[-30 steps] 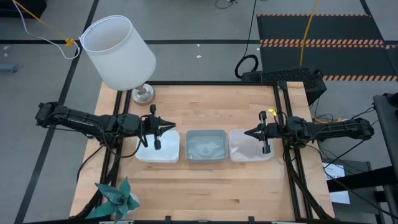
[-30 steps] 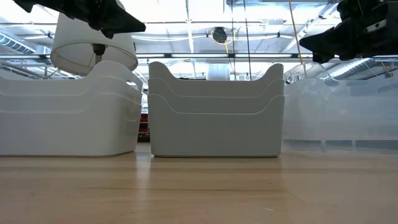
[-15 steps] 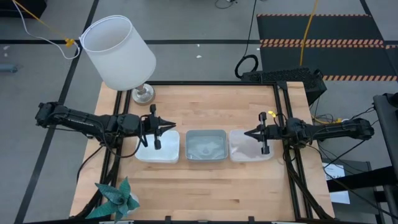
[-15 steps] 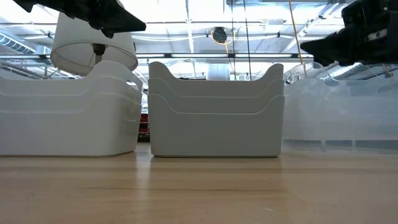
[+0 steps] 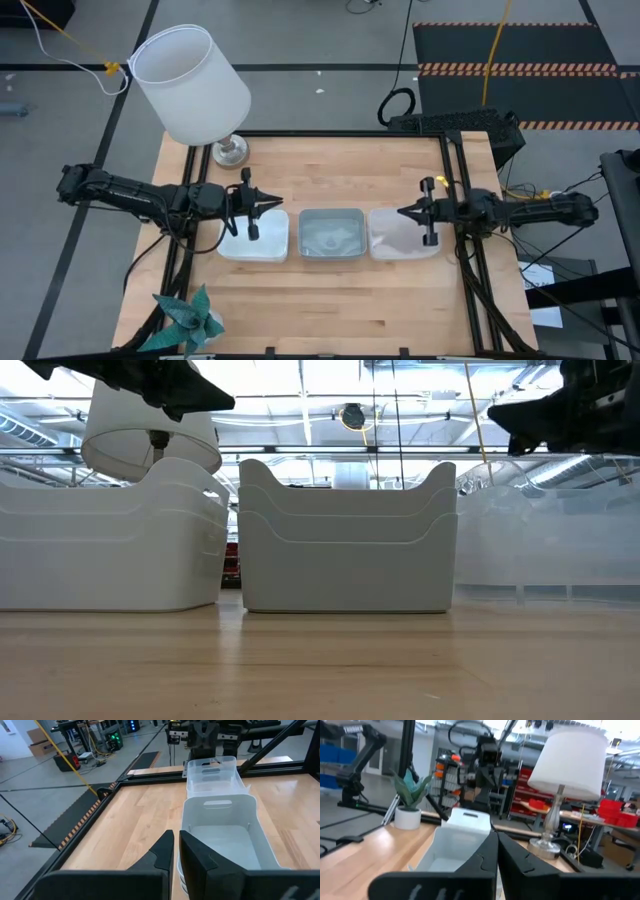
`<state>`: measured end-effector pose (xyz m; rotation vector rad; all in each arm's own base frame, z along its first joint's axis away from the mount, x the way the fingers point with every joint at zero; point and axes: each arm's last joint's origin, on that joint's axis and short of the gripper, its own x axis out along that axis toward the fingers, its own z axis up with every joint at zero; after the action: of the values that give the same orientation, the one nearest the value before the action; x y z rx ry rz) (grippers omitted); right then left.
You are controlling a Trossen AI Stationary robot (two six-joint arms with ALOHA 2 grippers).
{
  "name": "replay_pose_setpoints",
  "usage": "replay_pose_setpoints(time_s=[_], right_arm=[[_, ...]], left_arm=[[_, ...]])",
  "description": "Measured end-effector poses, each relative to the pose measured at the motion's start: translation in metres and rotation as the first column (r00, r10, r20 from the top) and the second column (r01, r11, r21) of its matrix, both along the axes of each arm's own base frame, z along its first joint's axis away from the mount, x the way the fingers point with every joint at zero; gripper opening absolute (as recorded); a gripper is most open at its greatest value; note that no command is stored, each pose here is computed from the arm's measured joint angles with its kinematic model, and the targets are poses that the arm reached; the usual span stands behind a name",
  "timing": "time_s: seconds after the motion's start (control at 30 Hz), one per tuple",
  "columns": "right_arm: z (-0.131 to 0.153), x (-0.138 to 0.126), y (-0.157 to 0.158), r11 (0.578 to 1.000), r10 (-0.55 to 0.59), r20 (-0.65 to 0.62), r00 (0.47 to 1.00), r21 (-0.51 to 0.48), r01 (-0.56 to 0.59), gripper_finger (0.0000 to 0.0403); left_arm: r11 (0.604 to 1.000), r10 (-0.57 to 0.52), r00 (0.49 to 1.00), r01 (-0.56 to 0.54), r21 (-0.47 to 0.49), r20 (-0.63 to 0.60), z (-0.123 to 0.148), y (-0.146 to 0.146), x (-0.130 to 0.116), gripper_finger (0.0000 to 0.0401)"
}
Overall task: Stack baskets by color
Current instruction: Return to Home Position
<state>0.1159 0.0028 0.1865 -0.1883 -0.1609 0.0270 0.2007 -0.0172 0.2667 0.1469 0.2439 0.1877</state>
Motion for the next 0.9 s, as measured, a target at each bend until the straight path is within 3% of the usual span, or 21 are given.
replay_pose_setpoints(time_s=[0.4,0.9], right_arm=[[0.006,-0.016,0.000,1.000,0.004,0.076,0.997,0.003,-0.004,0.0000],[0.000,-0.021,0.000,1.000,0.004,0.035,0.999,-0.002,-0.004,0.0000]], left_arm=[[1.000,0.000,1.000,0.000,0.001,-0.008,-0.001,0.000,0.000,0.0030],[1.000,0.000,1.000,0.000,0.002,-0.009,-0.001,0.000,0.000,0.0030]])
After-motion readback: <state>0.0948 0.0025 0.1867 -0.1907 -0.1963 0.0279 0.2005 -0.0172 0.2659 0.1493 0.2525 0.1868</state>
